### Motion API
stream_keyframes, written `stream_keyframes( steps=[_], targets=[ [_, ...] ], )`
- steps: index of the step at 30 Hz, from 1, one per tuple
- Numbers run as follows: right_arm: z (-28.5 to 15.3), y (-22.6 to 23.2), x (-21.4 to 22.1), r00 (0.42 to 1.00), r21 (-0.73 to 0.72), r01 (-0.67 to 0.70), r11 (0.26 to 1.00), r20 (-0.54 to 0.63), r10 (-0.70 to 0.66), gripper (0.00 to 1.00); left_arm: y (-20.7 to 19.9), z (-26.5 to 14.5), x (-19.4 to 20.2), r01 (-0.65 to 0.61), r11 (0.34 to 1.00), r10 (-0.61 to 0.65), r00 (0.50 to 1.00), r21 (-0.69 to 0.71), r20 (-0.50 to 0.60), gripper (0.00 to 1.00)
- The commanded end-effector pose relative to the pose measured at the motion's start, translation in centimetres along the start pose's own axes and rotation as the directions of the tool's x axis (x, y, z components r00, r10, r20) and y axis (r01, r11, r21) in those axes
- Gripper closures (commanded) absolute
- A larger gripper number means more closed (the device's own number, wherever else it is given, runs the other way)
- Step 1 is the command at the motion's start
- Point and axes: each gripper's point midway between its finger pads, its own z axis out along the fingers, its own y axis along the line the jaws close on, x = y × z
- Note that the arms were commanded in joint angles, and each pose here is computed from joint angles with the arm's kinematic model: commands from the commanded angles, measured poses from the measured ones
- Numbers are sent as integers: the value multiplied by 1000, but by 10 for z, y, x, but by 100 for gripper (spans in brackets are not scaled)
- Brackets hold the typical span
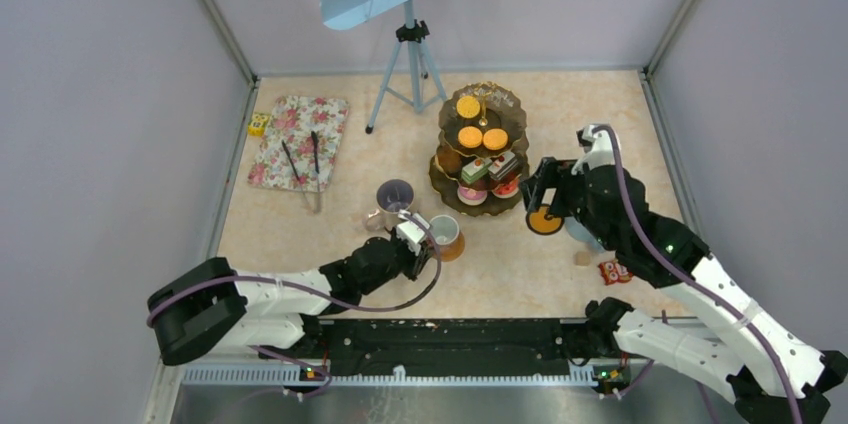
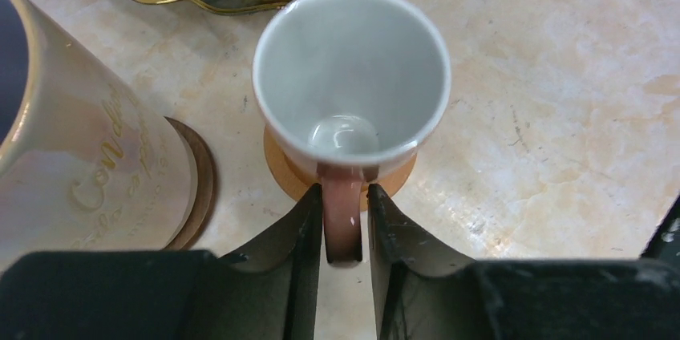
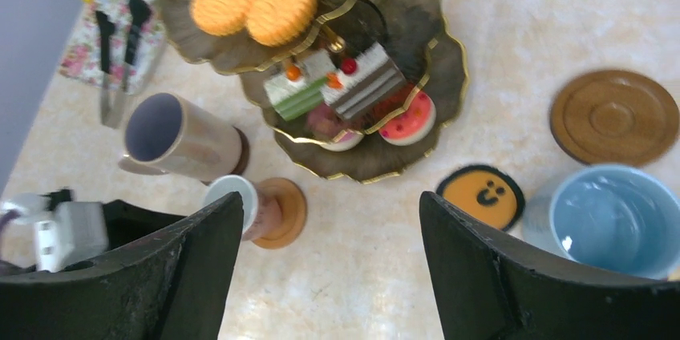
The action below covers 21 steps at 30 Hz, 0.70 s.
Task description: Serve the afternoon tea
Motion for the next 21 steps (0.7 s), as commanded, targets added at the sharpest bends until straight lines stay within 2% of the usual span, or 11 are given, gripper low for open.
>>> stream_keyframes(
  steps=[1, 6, 8, 11, 13, 15, 17, 21],
  targets=[
    [2, -34, 22, 996, 189, -73, 979, -31, 80, 20, -9, -6, -35, 45, 998, -48, 995, 34, 87, 60],
    [8, -68, 75, 975, 392, -147, 908, -99, 200, 18, -7, -27, -53, 78, 997, -80, 993, 26, 88, 36],
    [19, -69, 95, 962, 412, -183, 893, -112, 248, 19, -7, -36, -63, 78, 997, -80, 994, 27, 80, 17],
    [51, -73, 123, 945, 414, -224, 882, -127, 300, 27, -9, -49, -91, 107, 994, -110, 990, 31, 94, 3],
    [74, -89, 136, 928, 438, -256, 862, -136, 346, 37, -9, -58, -106, 110, 993, -113, 989, 31, 99, 2],
    [96, -103, 132, 933, 431, -259, 864, -121, 340, 62, -12, -67, -121, 99, 994, -103, 990, 47, 99, 1],
    [112, -114, 125, 950, 450, -220, 865, -104, 296, 64, -18, -75, -138, 79, 994, -88, 990, 80, 113, 1],
    [141, -134, 133, 954, 529, -139, 837, -155, 256, 60, -21, -91, -163, 73, 992, -89, 984, 106, 155, 1]
  ],
)
